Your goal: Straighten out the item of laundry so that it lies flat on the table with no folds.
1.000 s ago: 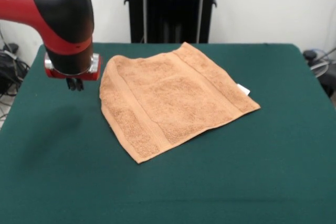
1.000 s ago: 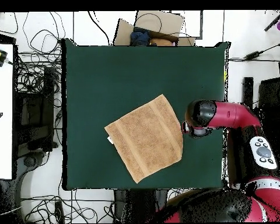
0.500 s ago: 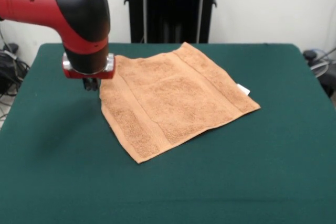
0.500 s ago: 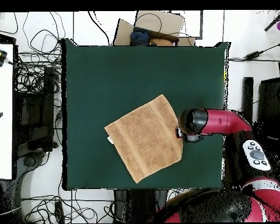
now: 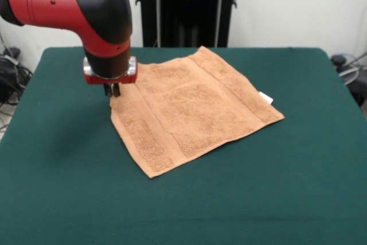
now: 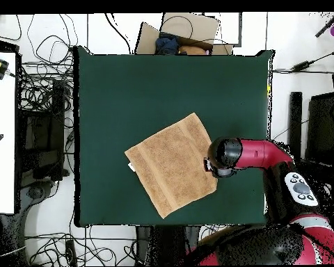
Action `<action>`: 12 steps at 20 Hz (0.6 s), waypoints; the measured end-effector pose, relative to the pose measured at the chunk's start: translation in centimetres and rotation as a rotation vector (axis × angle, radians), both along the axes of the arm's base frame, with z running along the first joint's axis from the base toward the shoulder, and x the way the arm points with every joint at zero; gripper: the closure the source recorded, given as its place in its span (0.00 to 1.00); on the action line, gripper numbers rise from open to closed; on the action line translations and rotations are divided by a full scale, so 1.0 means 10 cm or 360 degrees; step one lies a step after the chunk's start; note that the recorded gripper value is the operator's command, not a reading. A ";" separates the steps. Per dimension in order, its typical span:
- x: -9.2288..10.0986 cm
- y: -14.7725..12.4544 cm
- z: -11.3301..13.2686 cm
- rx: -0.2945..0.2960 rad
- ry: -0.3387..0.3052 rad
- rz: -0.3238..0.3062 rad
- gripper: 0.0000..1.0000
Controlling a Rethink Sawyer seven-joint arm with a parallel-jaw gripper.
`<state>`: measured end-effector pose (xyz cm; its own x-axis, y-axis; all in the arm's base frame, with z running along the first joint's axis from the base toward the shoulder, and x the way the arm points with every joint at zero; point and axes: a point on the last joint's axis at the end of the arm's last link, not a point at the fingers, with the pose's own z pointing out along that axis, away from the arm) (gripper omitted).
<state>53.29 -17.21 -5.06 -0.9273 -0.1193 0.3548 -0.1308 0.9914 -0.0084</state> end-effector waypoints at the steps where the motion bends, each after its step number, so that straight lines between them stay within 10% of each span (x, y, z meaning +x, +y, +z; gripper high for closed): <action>1: -0.04 -0.01 -0.03 0.0009 -0.0008 -0.0009 1.00; 5: -0.07 -0.05 -0.06 0.0018 -0.0040 -0.0025 1.00; 6: -0.07 -0.07 -0.06 0.0014 -0.0050 -0.0027 0.00; 12: -0.09 -0.20 -0.05 -0.0002 -0.0078 -0.0057 0.00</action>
<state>52.41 -19.24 -5.52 -0.9472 -0.0855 0.3090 -0.0948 0.9954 -0.0151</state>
